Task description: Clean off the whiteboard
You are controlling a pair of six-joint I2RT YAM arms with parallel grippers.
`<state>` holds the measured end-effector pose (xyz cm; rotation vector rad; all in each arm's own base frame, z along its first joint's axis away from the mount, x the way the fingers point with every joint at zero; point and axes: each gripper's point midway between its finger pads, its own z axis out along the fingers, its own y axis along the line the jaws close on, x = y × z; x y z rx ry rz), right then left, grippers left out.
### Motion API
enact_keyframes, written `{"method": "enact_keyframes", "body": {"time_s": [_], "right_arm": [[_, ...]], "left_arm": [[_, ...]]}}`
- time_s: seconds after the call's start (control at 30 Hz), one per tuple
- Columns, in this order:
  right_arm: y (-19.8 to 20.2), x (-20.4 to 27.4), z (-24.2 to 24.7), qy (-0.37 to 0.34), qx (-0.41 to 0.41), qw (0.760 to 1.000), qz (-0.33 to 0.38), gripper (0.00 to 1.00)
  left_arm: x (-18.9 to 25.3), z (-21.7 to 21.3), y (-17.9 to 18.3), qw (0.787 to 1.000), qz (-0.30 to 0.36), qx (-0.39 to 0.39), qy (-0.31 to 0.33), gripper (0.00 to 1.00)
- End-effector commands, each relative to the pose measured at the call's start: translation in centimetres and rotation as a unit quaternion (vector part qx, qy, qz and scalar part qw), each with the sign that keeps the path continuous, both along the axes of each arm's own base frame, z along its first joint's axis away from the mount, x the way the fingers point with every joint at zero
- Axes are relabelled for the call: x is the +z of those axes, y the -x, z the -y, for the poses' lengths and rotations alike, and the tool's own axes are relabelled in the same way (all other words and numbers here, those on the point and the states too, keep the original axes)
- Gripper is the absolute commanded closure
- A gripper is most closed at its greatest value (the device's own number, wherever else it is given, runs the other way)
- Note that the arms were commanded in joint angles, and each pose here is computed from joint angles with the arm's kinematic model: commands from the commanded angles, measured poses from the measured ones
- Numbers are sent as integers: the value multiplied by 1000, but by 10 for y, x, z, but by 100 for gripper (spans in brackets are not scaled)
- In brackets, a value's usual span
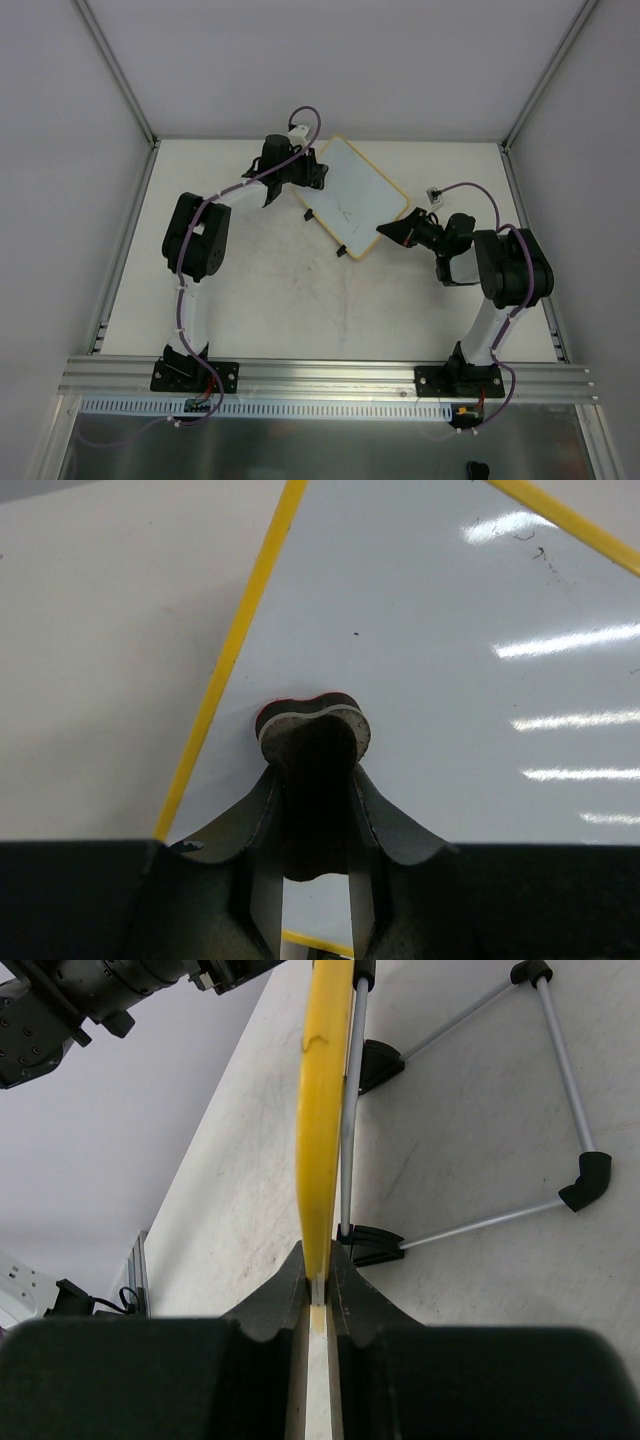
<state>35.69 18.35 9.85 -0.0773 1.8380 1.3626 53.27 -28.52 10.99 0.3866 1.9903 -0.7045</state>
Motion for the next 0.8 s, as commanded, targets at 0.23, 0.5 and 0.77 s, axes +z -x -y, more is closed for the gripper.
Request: {"method": "enact_keyframes", "body": {"time_s": [0.23, 0.5, 0.77], "right_arm": [[11, 42, -14, -5, 46, 991, 129, 100], [11, 42, -14, -5, 47, 991, 128, 100], [12, 43, -15, -6, 48, 990, 129, 100]], "left_arm": [[31, 20, -7, 999, -15, -35, -5, 100], [60, 35, -33, 999, 8, -37, 3, 100], [8, 21, -6, 997, -65, -27, -26, 100]]}}
